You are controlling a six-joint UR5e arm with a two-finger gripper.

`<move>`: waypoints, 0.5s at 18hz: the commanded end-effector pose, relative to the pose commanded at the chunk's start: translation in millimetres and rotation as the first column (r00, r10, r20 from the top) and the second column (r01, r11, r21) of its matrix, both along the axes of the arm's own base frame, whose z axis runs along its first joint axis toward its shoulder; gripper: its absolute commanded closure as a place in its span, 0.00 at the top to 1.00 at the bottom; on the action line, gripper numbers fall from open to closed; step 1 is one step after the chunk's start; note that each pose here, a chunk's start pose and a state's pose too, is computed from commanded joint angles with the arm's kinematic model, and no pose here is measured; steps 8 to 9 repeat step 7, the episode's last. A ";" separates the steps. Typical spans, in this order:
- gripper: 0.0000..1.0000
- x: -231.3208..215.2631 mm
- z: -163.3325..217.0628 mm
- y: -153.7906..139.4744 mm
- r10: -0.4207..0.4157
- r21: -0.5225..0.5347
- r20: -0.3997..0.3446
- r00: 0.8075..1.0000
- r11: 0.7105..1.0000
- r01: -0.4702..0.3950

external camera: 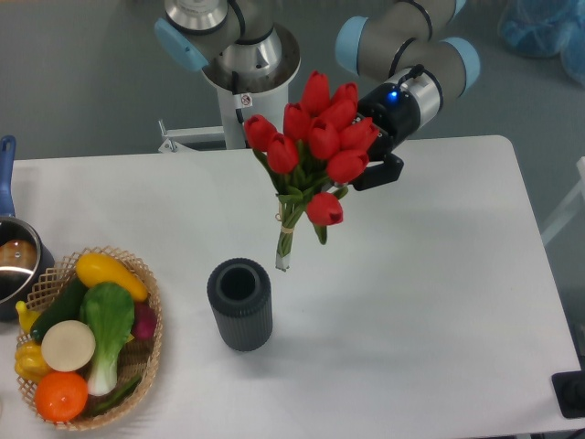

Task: Pick up the flowers from the vase
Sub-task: 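Raise the tulip bouquet higher and carry it away from the vase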

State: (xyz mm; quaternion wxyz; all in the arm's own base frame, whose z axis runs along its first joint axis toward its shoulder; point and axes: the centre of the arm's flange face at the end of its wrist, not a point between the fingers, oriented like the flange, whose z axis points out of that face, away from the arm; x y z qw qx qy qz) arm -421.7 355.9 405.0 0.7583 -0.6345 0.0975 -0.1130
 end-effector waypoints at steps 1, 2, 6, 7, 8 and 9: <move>0.43 -2.2 -2.6 -4.2 0.009 -0.002 0.006 1.000 1.000 -0.009; 0.43 -3.0 -5.9 -7.9 0.017 -0.004 0.015 1.000 1.000 -0.017; 0.43 -6.8 -16.9 -18.0 0.041 -0.009 0.026 0.999 0.999 -0.040; 0.43 -7.1 -21.0 -21.7 0.049 -0.013 0.036 0.998 0.999 -0.048; 0.43 -7.1 -21.0 -21.7 0.049 -0.013 0.036 0.998 0.999 -0.048; 0.43 -7.1 -21.0 -21.7 0.049 -0.013 0.036 0.998 0.999 -0.048</move>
